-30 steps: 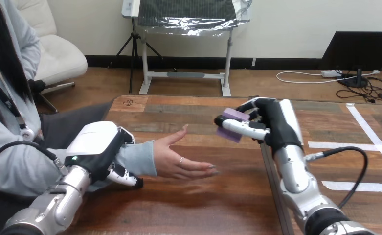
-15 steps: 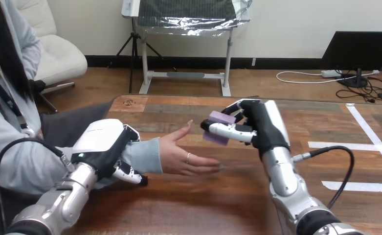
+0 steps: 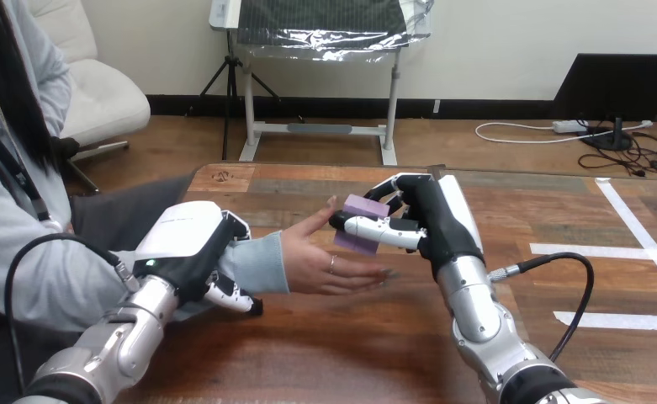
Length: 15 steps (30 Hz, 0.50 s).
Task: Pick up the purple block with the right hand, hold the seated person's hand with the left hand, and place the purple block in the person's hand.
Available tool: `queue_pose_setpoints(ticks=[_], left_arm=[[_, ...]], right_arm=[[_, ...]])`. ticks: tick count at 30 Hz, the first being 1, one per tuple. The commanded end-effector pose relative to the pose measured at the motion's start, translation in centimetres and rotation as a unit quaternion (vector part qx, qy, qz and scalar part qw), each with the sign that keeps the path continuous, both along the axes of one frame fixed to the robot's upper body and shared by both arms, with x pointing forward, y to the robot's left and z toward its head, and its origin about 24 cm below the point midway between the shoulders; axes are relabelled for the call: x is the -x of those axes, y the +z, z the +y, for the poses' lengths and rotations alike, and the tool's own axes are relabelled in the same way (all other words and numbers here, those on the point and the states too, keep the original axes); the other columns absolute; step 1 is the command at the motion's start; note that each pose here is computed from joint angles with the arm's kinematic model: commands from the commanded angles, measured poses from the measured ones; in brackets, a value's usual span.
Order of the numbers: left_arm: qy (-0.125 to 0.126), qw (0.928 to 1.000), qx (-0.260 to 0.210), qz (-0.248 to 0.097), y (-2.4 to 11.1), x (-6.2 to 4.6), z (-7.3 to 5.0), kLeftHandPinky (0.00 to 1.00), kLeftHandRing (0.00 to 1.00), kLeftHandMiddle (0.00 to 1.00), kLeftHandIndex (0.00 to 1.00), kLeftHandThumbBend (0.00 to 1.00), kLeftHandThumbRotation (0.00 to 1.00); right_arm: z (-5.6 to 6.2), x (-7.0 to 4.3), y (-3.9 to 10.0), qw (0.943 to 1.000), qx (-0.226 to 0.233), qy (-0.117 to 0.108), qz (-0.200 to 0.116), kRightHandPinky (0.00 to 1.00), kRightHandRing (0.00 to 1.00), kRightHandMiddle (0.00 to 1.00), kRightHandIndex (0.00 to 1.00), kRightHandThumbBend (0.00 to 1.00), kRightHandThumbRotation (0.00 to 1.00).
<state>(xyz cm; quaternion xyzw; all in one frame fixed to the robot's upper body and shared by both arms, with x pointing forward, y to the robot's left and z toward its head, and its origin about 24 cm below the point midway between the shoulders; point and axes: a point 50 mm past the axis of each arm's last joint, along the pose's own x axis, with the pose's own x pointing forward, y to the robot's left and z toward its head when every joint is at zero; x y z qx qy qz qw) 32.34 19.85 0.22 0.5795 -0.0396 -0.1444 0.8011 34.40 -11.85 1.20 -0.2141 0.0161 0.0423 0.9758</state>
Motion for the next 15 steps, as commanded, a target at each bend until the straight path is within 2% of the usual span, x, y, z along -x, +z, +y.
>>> queue_pose_setpoints(ticks=[1, 15], left_arm=[[-0.034, 0.9937, 0.032, -0.101, 6.1, -3.9, -2.8, 0.21, 0.26, 0.32, 0.33, 0.88, 0.11], [-0.039, 0.9923, 0.031, -0.114, 6.5, -4.3, -3.4, 0.21, 0.26, 0.33, 0.33, 0.89, 0.12]], right_arm=[[1.2, -1.2, 3.3, 0.9961, -0.019, 0.028, -0.081, 0.06, 0.09, 0.14, 0.17, 0.33, 0.21], [2.4, -1.0, 3.4, 0.9953, -0.024, 0.038, -0.086, 0.06, 0.1, 0.15, 0.17, 0.34, 0.25]])
